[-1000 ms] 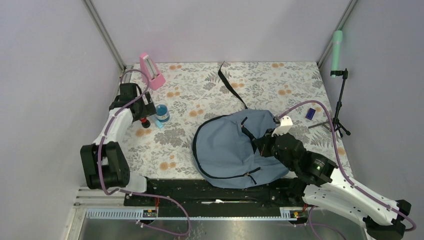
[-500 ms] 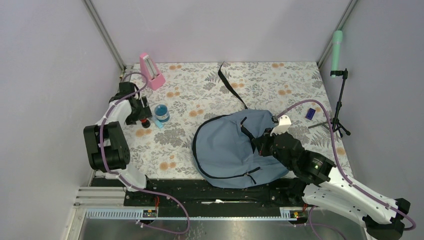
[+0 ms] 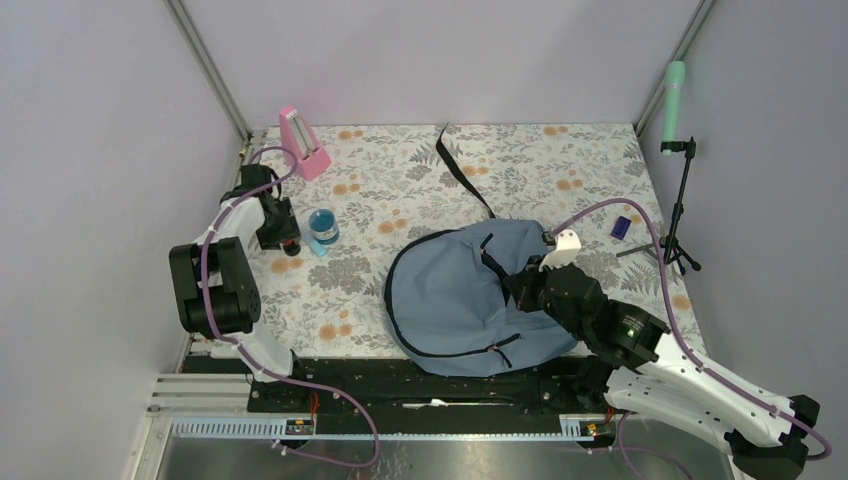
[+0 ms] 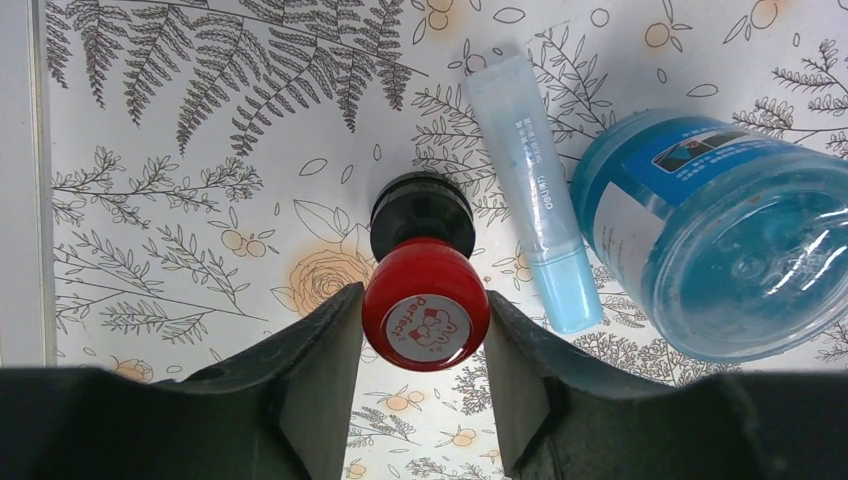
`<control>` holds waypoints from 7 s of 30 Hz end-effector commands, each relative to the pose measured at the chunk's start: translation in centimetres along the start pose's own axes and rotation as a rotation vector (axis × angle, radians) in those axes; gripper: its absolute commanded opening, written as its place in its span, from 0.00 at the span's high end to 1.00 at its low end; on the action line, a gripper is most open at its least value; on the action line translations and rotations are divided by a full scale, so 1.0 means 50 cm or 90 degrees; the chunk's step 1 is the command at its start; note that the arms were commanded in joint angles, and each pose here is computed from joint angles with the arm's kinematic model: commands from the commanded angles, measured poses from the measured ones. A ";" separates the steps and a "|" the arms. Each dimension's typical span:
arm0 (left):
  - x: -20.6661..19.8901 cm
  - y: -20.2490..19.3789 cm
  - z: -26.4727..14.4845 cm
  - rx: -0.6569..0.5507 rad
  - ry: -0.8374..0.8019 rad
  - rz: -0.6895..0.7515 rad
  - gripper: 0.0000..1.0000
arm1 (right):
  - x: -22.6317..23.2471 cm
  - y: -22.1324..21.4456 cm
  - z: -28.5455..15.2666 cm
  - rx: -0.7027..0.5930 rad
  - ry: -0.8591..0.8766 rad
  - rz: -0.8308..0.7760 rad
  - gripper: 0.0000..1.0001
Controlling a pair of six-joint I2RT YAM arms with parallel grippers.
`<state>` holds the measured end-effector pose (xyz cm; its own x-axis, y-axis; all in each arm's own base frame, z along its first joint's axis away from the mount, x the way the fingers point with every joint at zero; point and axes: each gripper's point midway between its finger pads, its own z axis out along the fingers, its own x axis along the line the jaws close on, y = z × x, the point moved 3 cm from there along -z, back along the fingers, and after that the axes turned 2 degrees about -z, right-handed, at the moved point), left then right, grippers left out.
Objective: Pack the student bag
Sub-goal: Pick up the personal item from the center of the board, then place the personal item in the student bag, then pick up the personal item from the center of the board.
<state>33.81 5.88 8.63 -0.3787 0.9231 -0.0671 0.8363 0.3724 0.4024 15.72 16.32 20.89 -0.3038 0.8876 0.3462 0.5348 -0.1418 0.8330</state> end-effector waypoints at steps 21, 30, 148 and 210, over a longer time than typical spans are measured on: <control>-0.018 0.024 -0.042 -0.046 -0.047 0.004 0.83 | 0.043 0.054 -0.005 -0.064 0.053 0.044 0.95; -0.073 -0.046 -0.132 -0.086 -0.144 0.029 0.84 | 0.048 0.059 -0.008 -0.062 0.061 0.038 0.95; -0.176 -0.193 -0.142 -0.234 -0.146 -0.085 0.01 | 0.064 0.082 -0.007 -0.058 0.057 0.045 0.95; -0.093 -0.069 0.036 -0.121 -0.048 -0.188 0.82 | 0.050 0.093 -0.015 -0.083 0.045 0.018 0.94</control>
<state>33.29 0.37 4.49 -0.5811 0.7822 -0.2247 0.6308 0.6074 0.4829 16.03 16.53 21.80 -0.3218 0.8960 0.3060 0.5283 -0.0983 0.8434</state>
